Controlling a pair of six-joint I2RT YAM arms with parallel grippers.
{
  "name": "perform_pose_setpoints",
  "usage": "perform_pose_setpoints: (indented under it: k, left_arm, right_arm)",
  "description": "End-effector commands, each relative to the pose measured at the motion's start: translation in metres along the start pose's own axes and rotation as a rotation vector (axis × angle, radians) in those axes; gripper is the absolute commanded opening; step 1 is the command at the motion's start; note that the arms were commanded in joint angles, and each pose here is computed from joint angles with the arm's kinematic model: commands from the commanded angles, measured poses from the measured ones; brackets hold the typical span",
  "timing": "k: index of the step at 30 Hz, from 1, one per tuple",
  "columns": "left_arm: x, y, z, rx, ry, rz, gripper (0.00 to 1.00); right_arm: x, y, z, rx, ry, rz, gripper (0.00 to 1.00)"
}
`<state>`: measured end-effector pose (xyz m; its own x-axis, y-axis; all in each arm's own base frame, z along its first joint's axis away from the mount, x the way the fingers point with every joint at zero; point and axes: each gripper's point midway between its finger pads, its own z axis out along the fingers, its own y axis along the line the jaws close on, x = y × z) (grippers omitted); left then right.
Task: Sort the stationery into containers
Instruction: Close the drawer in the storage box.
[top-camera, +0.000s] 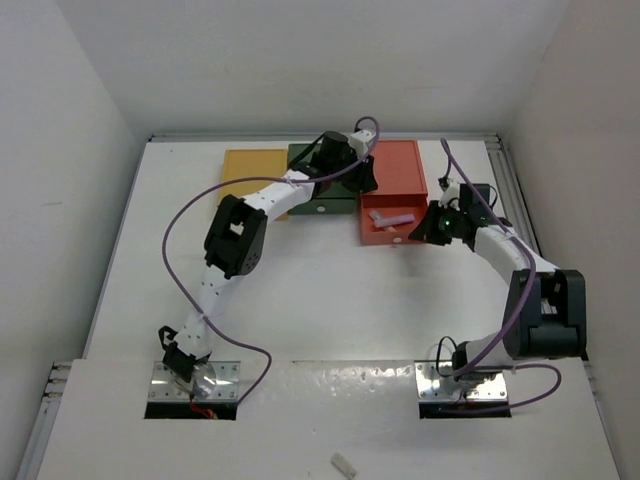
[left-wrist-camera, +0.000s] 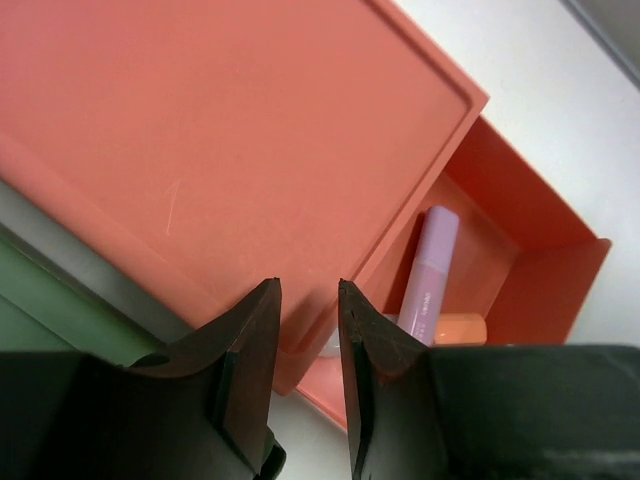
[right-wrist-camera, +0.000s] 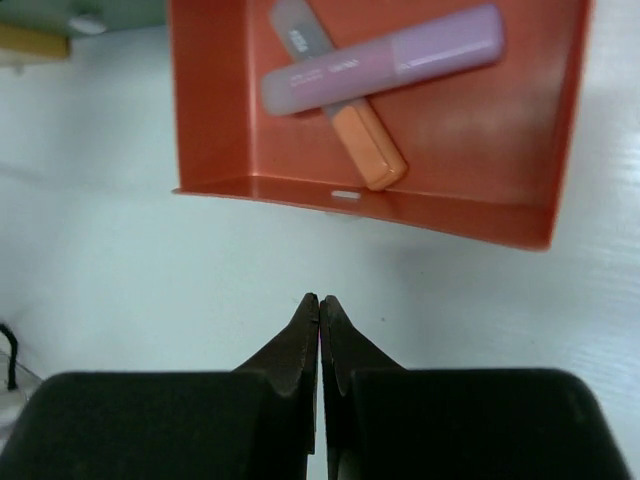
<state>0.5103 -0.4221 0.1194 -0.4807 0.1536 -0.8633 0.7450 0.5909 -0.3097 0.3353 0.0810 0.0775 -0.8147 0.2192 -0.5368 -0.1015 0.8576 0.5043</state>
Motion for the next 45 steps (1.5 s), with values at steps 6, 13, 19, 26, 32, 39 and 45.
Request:
perform_pose_setpoints:
  k: [6, 13, 19, 26, 32, 39, 45]
  left_arm:
    - [-0.008, -0.008, 0.006, -0.002, -0.022, -0.003, 0.36]
    - [0.004, -0.012, 0.007, 0.030, 0.002, -0.021, 0.36]
    - [0.012, -0.021, 0.012, 0.045, 0.017, -0.018, 0.36]
    - [0.023, -0.026, 0.017, 0.050, 0.040, -0.017, 0.36]
    - [0.031, -0.024, 0.018, 0.046, 0.058, -0.019, 0.36]
    - [0.040, -0.020, 0.018, 0.035, 0.077, -0.020, 0.36]
    - [0.042, -0.016, 0.017, 0.014, 0.085, -0.013, 0.36]
  right_arm:
    - [-0.001, -0.022, 0.013, 0.149, -0.061, 0.276, 0.00]
    - [-0.001, -0.029, 0.031, 0.207, -0.112, 0.273, 0.00]
    - [-0.006, -0.033, 0.037, 0.264, -0.134, 0.207, 0.00]
    - [-0.042, -0.030, 0.048, 0.265, -0.234, 0.167, 0.00]
    - [-0.057, -0.025, 0.063, 0.224, -0.290, 0.166, 0.03]
    - [-0.081, -0.013, 0.080, 0.182, -0.340, 0.139, 0.04]
    - [-0.098, -0.011, 0.097, 0.182, -0.377, 0.095, 0.04]
